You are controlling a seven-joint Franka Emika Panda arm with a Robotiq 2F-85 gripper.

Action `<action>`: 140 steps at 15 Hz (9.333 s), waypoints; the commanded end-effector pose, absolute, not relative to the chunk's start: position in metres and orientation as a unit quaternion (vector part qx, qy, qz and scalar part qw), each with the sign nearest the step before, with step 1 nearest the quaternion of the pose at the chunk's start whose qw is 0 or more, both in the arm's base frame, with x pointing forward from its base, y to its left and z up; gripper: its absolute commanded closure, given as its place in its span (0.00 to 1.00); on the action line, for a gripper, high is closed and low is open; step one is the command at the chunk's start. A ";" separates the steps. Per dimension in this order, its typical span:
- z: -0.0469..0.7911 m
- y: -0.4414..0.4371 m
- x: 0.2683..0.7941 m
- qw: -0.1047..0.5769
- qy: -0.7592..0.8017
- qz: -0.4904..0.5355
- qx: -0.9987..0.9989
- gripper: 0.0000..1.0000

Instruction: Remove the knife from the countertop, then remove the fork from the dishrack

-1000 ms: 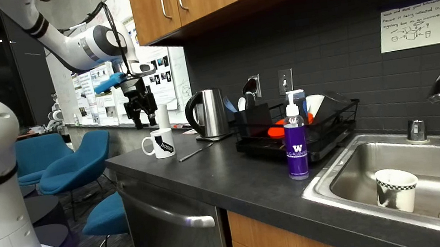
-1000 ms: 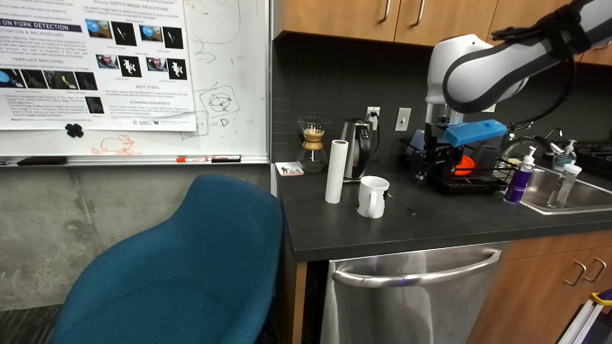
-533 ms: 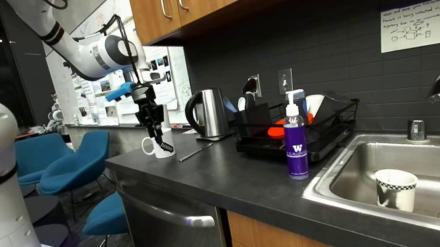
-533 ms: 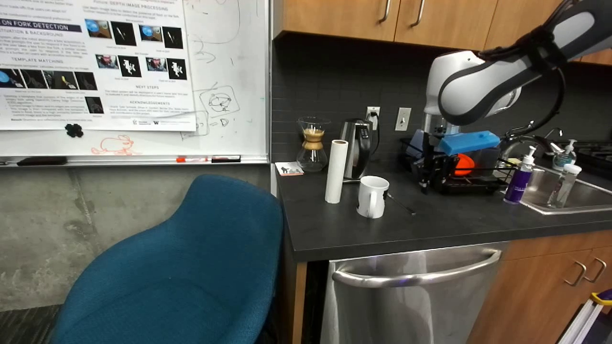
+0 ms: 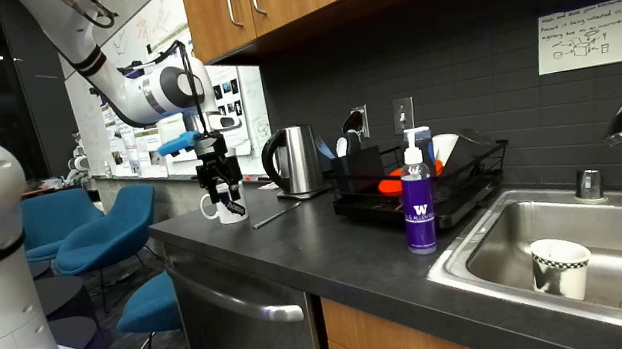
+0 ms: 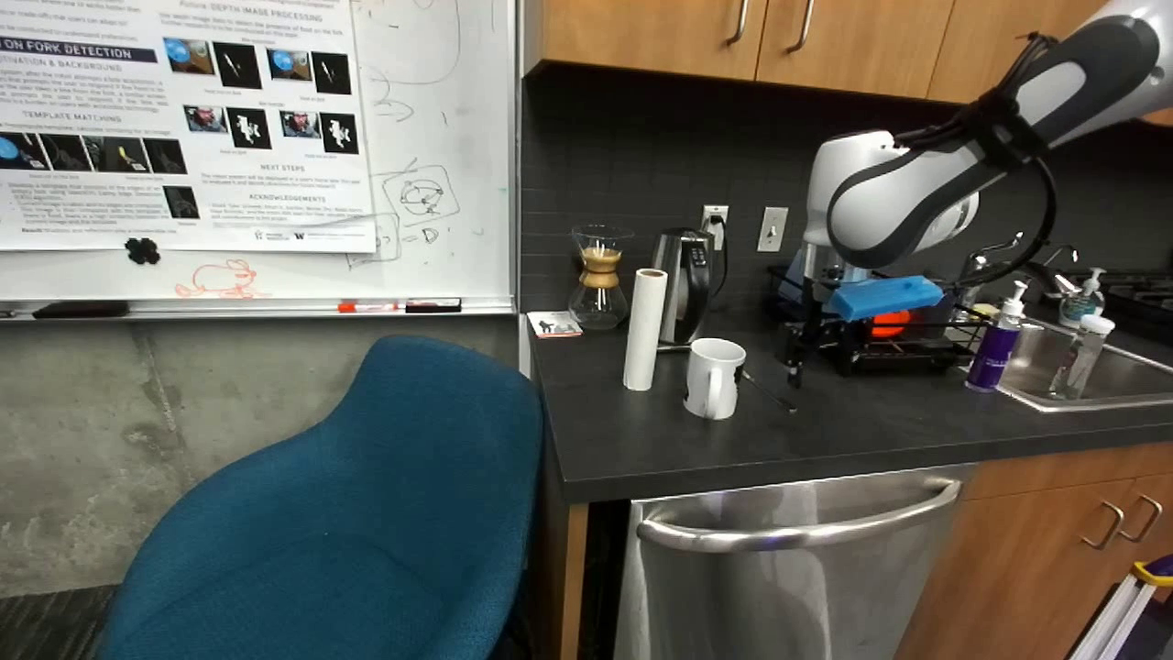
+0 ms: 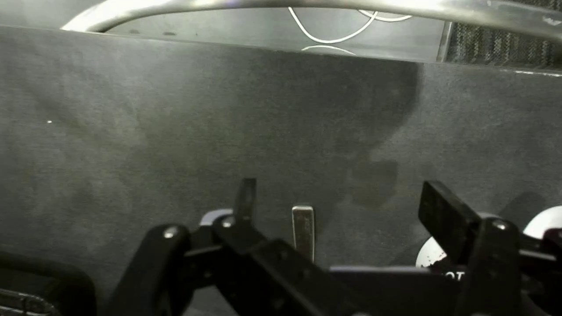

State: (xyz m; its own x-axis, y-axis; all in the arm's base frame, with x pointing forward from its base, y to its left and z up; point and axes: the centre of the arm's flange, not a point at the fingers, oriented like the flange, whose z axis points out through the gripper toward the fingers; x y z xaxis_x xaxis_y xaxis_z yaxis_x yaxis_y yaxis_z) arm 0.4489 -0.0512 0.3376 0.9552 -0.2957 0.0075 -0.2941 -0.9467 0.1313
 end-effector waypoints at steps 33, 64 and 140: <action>0.262 -0.103 0.525 0.052 -0.125 -0.037 0.990 1.00; 0.243 -0.049 0.387 0.034 -0.105 -0.029 0.993 1.00; 0.490 -0.175 0.499 0.187 -0.293 0.160 0.924 0.00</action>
State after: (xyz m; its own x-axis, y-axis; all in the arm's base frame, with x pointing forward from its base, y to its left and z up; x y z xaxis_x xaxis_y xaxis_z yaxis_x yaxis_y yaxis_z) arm 0.4759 -0.1657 0.4870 0.7898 -0.4639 0.4013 -0.5821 -0.7731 0.2518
